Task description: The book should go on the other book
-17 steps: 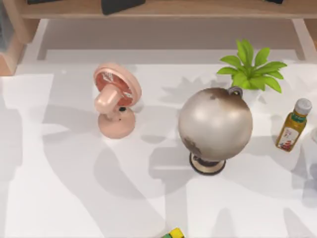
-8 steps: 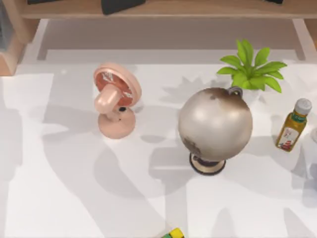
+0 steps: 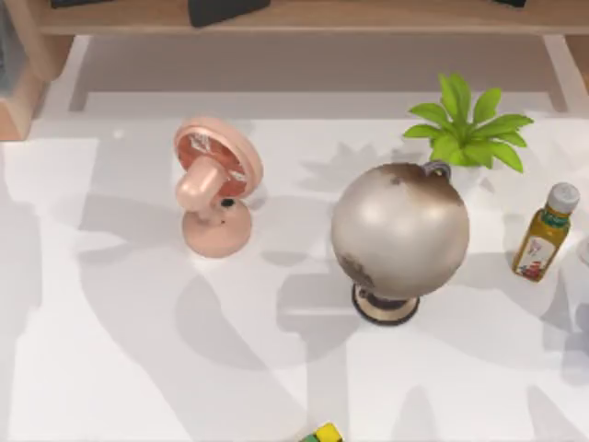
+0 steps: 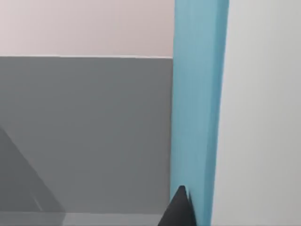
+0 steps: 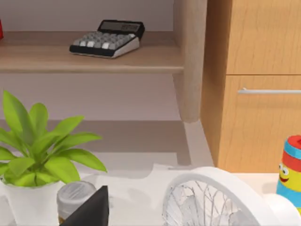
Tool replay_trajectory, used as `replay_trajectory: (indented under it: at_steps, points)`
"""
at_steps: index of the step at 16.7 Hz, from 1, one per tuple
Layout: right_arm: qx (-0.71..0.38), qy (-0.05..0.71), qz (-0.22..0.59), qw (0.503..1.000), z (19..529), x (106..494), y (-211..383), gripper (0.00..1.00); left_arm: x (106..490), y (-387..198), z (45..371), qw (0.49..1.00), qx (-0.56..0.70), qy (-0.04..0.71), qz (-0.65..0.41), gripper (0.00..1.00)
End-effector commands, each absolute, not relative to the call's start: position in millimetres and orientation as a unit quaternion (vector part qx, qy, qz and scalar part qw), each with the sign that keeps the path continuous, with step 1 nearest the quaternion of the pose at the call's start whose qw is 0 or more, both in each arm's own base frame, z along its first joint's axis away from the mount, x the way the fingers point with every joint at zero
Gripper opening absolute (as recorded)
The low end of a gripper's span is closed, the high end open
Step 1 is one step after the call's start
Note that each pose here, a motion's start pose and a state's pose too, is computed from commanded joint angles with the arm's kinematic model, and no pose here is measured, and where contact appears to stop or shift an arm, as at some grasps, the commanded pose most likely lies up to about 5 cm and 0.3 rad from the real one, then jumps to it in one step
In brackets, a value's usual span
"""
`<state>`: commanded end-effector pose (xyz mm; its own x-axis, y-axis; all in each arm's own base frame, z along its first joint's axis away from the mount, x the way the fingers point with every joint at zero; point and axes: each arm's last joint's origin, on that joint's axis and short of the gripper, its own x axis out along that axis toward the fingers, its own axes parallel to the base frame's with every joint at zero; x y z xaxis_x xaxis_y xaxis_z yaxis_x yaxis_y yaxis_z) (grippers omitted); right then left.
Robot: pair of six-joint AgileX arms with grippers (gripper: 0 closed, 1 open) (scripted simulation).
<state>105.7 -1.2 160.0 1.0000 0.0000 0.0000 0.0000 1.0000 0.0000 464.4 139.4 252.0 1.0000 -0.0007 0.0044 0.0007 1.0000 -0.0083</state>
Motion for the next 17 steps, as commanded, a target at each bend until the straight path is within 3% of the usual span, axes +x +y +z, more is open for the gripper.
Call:
replay_trajectory:
  at_steps: [11,17]
  points:
    - [0.0,0.0,0.0,1.0,160.0,105.7,-1.2,1.0,458.1,136.8,257.1,1.0,-0.006,0.002,-0.006,0.0]
    - [0.0,0.0,0.0,1.0,160.0,105.7,-1.2,1.0,430.8,146.4,288.5,0.995,0.098,-0.024,-0.003,0.0]
